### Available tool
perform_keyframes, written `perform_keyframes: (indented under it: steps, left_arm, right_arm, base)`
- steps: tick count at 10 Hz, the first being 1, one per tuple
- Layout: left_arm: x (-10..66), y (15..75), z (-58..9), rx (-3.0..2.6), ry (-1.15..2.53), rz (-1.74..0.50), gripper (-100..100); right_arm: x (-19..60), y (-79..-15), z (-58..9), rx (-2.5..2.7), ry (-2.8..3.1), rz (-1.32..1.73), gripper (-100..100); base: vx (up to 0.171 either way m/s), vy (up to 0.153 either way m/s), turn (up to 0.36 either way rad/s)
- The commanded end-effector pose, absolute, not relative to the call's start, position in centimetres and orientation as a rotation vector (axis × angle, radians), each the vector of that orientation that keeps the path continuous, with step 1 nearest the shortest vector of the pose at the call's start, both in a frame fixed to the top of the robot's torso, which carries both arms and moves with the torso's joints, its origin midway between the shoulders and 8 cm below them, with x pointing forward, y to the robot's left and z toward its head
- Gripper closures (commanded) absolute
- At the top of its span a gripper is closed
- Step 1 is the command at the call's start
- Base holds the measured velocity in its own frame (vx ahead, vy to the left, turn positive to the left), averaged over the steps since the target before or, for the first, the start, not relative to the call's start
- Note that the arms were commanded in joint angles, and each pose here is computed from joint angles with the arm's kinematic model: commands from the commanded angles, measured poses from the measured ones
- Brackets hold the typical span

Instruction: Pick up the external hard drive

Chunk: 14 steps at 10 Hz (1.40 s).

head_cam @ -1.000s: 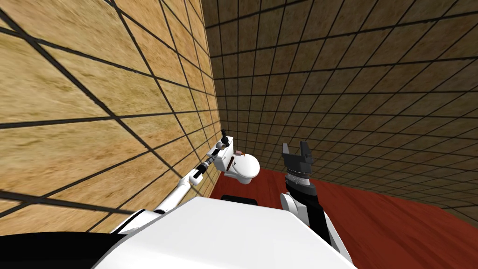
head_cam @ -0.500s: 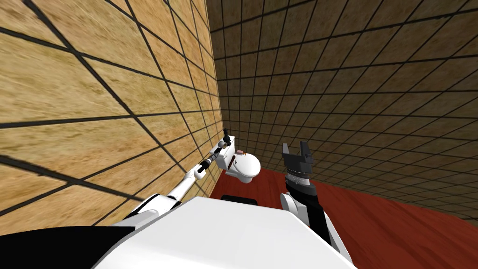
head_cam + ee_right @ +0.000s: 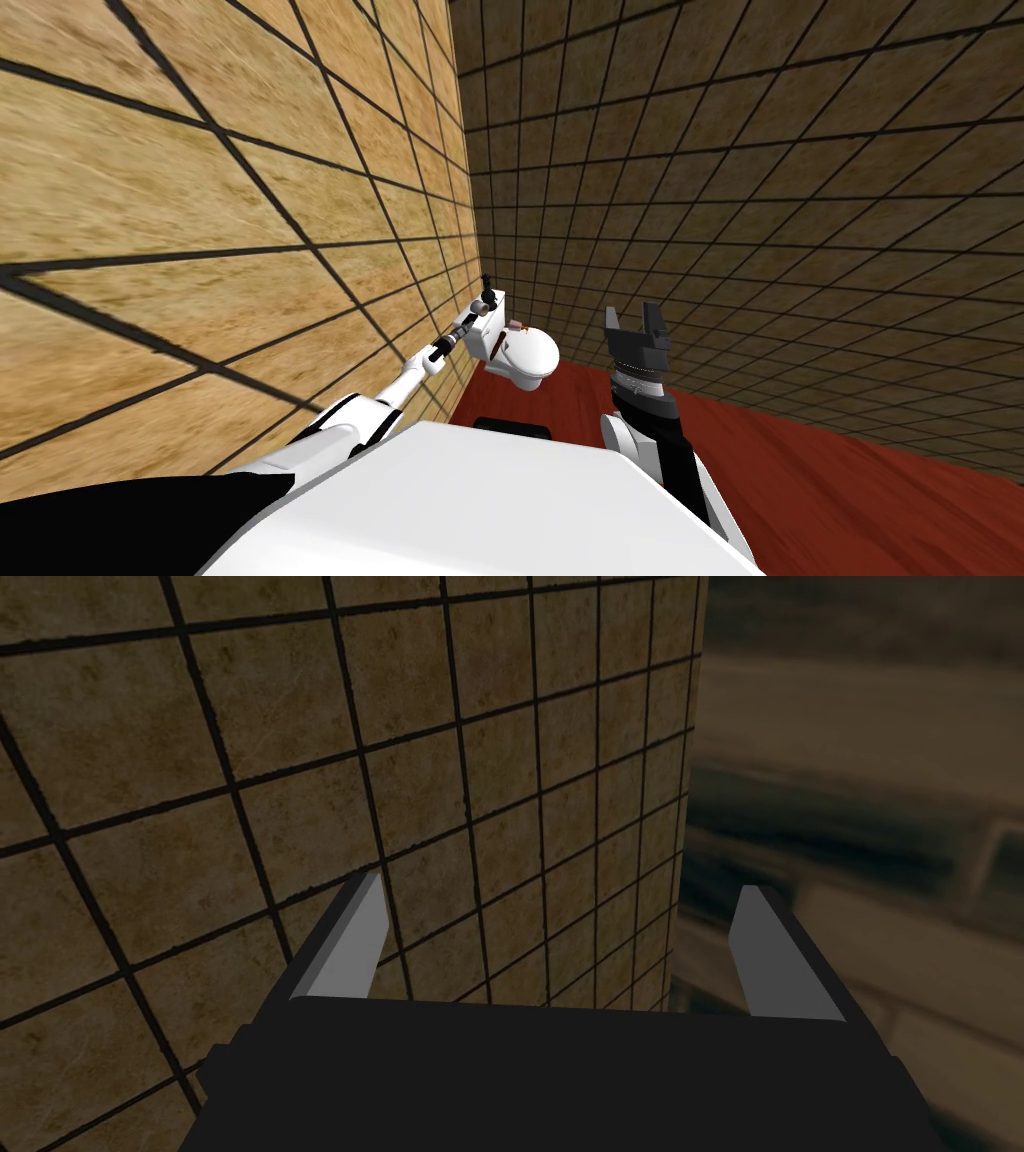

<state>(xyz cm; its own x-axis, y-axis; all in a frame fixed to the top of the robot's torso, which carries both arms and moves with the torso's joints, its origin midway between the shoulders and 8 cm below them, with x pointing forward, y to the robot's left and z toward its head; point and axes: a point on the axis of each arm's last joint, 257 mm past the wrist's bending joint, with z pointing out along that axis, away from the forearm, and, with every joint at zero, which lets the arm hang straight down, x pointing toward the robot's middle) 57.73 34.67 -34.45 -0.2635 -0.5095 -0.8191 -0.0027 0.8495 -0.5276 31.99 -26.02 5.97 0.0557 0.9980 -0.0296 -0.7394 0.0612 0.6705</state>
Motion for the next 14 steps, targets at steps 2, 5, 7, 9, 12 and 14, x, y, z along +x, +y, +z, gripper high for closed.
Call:
perform_keyframes:
  steps: [2,5,7,9,12,14]
  left_arm:
    - [59.6,33.5,-33.0,-0.361,1.776,-0.524,-100]
    - [59.7,33.9,-33.5,-0.370,1.786,-0.514,-100]
    - [59.6,34.1,-33.6,-0.374,1.789,-0.509,100]
    - [59.6,34.0,-33.7,-0.377,1.789,-0.512,100]
    - [58.4,35.1,-34.5,-0.402,1.794,-0.495,100]
    - [58.0,34.8,-34.4,-0.394,1.787,-0.504,100]
  right_arm:
    - [32.0,-26.0,6.0,0.564,0.577,1.430,0]
    - [32.0,-26.0,6.0,0.564,0.577,1.430,0]
    - [32.0,-26.0,6.0,0.564,0.577,1.430,0]
    - [32.0,-26.0,6.0,0.564,0.577,1.430,0]
    - [32.0,-26.0,6.0,0.564,0.577,1.430,0]
    - [32.0,-26.0,6.0,0.565,0.577,1.430,0]
  base:
    - [-0.041,-0.007,0.077]
    - [-0.011,-0.002,-0.001]
    - [-0.001,0.001,0.007]
    - [0.000,0.000,0.000]
    - [0.016,0.000,-0.039]
    - [0.043,0.008,-0.031]
